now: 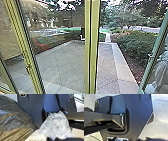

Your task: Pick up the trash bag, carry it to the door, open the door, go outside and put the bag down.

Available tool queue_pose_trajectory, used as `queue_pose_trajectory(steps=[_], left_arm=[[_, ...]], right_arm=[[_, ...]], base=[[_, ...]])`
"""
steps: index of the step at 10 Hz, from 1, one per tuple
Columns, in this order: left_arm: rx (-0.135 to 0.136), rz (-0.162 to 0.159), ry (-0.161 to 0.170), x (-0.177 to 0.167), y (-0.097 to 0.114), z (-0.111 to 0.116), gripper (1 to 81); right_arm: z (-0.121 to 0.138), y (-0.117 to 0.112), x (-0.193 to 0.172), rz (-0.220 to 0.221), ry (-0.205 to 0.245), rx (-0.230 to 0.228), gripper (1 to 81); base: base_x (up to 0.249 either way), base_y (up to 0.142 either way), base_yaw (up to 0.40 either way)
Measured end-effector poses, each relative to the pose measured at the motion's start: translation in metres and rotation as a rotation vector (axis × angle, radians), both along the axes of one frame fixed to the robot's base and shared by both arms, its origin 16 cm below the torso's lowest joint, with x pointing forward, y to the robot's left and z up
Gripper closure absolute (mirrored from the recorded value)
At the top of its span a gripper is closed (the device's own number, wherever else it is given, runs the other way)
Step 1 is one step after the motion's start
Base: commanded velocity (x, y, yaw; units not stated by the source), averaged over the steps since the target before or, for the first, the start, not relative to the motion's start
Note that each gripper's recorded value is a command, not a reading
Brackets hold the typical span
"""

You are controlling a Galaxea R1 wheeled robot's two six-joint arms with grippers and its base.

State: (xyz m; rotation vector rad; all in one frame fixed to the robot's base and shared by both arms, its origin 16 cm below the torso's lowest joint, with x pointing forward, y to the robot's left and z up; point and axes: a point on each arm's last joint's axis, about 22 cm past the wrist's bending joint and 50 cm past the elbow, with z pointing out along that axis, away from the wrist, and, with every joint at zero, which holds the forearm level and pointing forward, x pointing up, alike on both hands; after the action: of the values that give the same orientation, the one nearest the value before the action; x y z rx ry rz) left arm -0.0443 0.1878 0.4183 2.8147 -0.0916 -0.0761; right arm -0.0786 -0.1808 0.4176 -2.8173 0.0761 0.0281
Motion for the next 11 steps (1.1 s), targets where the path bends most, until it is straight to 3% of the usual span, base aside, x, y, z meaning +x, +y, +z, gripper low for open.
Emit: queue_pose_trajectory(steps=[4,9,11], left_arm=[[0.003,-0.003,0.000,0.000,0.003,0.000,81.1],[0.000,-0.006,0.016,-0.009,0.002,0.000,81.1],[0.008,-0.003,-0.011,0.007,0.006,0.000,81.1]], right_arm=[[0.000,0.001,0.000,0.008,-0.002,0.002,1.0],[0.000,0.006,0.006,0.016,-0.014,0.006,1.0],[0.001,0.014,0.002,0.020,-0.010,0.015,1.0]], base=[[0.000,0.000,-0.074],[0.000,0.000,-0.270],[0.000,0.000,-0.297]])
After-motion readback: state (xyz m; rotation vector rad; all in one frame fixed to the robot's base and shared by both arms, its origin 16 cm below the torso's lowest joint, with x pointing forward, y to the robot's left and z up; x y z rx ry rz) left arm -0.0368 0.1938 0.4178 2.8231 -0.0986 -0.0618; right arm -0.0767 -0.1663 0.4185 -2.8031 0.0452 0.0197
